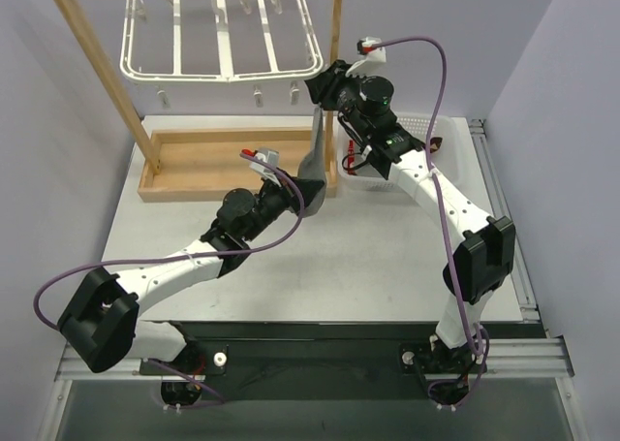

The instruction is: Remove the socks clipped to the hanger

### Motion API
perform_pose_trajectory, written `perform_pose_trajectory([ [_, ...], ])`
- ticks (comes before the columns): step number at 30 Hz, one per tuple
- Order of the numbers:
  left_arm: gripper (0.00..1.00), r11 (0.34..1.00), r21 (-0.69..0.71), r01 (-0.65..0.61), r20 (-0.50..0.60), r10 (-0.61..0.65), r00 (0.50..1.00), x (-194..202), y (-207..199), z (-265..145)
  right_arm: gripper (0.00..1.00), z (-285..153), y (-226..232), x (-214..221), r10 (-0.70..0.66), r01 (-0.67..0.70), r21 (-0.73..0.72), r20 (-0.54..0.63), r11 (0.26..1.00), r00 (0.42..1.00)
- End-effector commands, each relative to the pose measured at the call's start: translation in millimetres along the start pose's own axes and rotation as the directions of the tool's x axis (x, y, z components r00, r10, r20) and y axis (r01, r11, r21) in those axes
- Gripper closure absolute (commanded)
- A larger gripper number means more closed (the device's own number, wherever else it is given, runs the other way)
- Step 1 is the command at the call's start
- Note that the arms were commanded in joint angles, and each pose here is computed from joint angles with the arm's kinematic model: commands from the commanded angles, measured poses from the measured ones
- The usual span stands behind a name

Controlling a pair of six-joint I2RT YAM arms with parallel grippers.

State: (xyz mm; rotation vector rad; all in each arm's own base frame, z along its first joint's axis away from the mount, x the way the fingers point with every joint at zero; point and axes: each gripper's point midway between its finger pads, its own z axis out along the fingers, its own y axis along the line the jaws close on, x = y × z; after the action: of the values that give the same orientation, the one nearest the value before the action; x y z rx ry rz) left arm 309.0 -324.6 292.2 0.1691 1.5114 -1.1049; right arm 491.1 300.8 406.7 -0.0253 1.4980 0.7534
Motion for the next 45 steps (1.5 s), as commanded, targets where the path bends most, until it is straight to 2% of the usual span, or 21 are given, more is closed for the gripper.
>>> perform_pose_trajectory([
  [1, 1.0, 0.999, -0.031, 0.015, -0.008, -0.015, 1.0, 6.8, 4.9, -8.9, 1.0, -11.6, 13.3, -41.9, 0.078, -0.073, -0.061, 0.084, 0.995, 0.993],
  [6, 1.0, 1.0, -0.028, 0.008, -0.001, -0.008, 1.0, 4.4, 4.3, -10.9, 0.99, -10.5, 13.4, -39.4, 0.132, -0.128, -0.071, 0.05, 0.989, 0.99],
  [9, 1.0, 1.0, -0.019, 0.011, -0.004, -0.011, 1.0, 4.0, 2.1, -10.6, 0.9, -9.7, 13.2, -40.7, 0.157, -0.152, -0.087, 0.05, 0.984, 0.986],
  [12, 1.0, 1.0, -0.017, 0.016, -0.009, -0.016, 1.0, 6.1, 1.7, -12.8, 0.78, -10.7, 14.2, -43.9, 0.177, -0.172, -0.096, 0.053, 0.98, 0.983],
  [15, 1.0, 1.0, -0.022, 0.016, -0.005, -0.016, 1.0, 6.3, 2.9, -16.0, 0.63, -11.5, 14.4, -45.9, 0.181, -0.175, -0.091, 0.054, 0.98, 0.982],
  [18, 1.0, 1.0, -0.017, 0.013, 0.004, -0.013, 1.0, 1.5, 0.3, -15.7, 0.44, -11.1, 14.7, -47.1, 0.194, -0.189, -0.098, 0.05, 0.977, 0.98],
  [19, 1.0, 1.0, -0.016, 0.013, 0.004, -0.013, 1.0, 1.6, 0.1, -15.7, 0.41, -11.6, 15.7, -47.4, 0.2, -0.195, -0.101, 0.049, 0.976, 0.979],
  [27, 1.0, 1.0, 0.006, 0.024, 0.017, -0.024, 1.0, -8.4, -8.7, -16.5, 0.37, -21.3, 33.4, -51.2, 0.199, -0.19, -0.201, 0.024, 0.961, 0.98],
  [32, 1.0, 1.0, 0.01, 0.019, 0.029, -0.019, 0.999, -18.7, -15.1, -20.6, 0.24, -38.1, 24.2, -30.4, 0.162, -0.176, -0.153, -0.1, 0.972, 0.982],
  [34, 1.0, 1.0, 0.015, 0.022, 0.029, -0.022, 0.999, -20.9, -17.7, -21.8, 0.2, -46.6, 21.3, -15.1, 0.104, -0.128, -0.162, -0.15, 0.978, 0.983],
  [36, 1.0, 0.999, 0.037, 0.036, 0.029, -0.037, 0.999, -23.8, -23.7, -23.6, 0.13, -61.1, 22.0, -7.6, 0.048, -0.079, -0.194, -0.159, 0.978, 0.986],
  [39, 1.0, 0.997, 0.057, 0.05, 0.025, -0.052, 0.998, -27.4, -30.6, -27.2, 0.09, -72.7, 21.4, -10.8, -0.018, -0.02, -0.226, -0.165, 0.974, 0.986],
  [43, 1.0, 0.996, 0.066, 0.054, 0.026, -0.056, 0.998, -31.9, -35.2, -31.4, 0.09, -80.0, 7.4, -13.8, -0.013, -0.025, -0.173, -0.213, 0.985, 0.977],
  [45, 1.0, 0.997, 0.065, 0.053, 0.029, -0.055, 0.998, -34.1, -35.9, -31.8, 0.13, -84.4, 3.9, -20.4, -0.006, -0.023, -0.141, -0.201, 0.99, 0.979],
])
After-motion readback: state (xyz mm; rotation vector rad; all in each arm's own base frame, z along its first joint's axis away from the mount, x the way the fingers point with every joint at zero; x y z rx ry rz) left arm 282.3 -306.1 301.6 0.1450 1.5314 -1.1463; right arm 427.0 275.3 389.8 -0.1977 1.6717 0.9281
